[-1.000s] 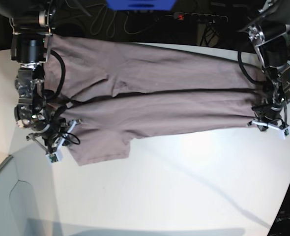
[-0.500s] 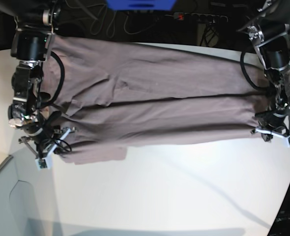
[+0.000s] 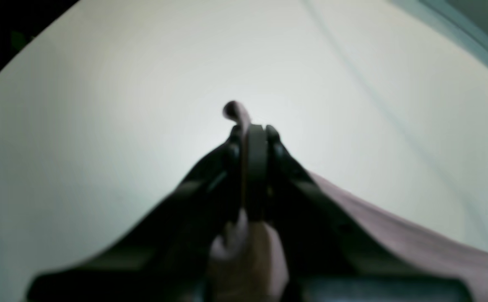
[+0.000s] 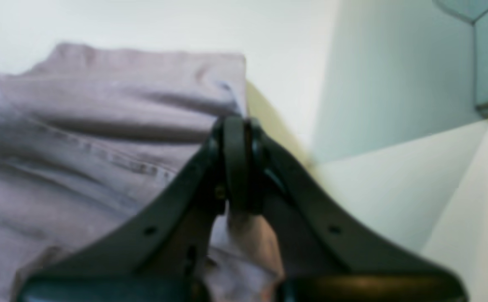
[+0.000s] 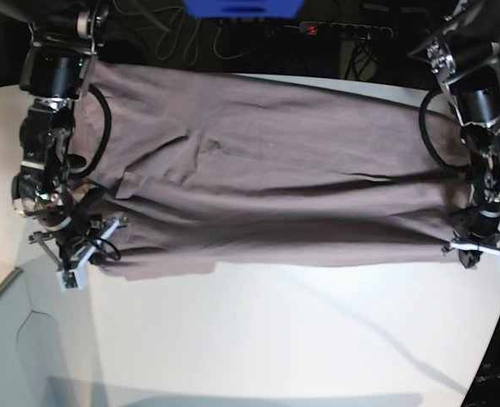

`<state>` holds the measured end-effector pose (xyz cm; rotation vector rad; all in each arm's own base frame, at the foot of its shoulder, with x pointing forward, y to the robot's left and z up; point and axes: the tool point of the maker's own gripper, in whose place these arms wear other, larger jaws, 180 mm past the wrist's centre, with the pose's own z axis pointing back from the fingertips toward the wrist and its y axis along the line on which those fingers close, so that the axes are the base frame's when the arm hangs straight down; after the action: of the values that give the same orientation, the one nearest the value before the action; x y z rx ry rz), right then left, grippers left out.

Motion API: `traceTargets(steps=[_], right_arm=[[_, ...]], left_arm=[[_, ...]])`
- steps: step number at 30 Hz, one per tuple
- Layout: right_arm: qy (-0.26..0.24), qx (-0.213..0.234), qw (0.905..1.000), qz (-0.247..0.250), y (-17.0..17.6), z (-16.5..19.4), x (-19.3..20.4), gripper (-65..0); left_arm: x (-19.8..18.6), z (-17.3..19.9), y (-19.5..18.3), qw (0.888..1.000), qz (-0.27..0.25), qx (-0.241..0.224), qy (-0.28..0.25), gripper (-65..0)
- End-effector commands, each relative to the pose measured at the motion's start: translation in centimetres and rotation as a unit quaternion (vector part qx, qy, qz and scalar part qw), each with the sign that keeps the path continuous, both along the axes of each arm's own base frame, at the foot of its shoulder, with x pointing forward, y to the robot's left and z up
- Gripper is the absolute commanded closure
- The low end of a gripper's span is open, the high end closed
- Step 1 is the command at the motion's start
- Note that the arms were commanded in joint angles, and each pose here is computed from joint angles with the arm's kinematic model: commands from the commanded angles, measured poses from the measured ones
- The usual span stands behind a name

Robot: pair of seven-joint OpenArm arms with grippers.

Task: Layout the t-shirt on the table in an organized manner, then fold the t-shirt properly
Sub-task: 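Lift the held ends and fold the shirt over toward the collar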

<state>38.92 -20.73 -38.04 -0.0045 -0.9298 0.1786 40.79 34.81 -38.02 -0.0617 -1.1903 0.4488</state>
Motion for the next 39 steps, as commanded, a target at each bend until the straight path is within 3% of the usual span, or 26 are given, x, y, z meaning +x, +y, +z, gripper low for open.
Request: traceTargets(steps=[1,12,39], right_arm=[[-0.041,-0.001,0.9992,-0.001,-0.1,2.5,1.4,0.0],[-0.057,-0.002,0.9983,0.006,1.0,3.4,0.3,0.0],[-0.037,-0.003,0.9993,0.009,1.4,1.8,-1.9,0.0]], left_arm=[[0.9,2.7,1.4,0.999,0.009,0.014,-0.037,0.0],[0.8,2.5,1.3,0.999,0.011,0.009,-0.037,0.0],[0.0,1.6,1.2,0.999,0.013,0.006,-0.028,0.0]])
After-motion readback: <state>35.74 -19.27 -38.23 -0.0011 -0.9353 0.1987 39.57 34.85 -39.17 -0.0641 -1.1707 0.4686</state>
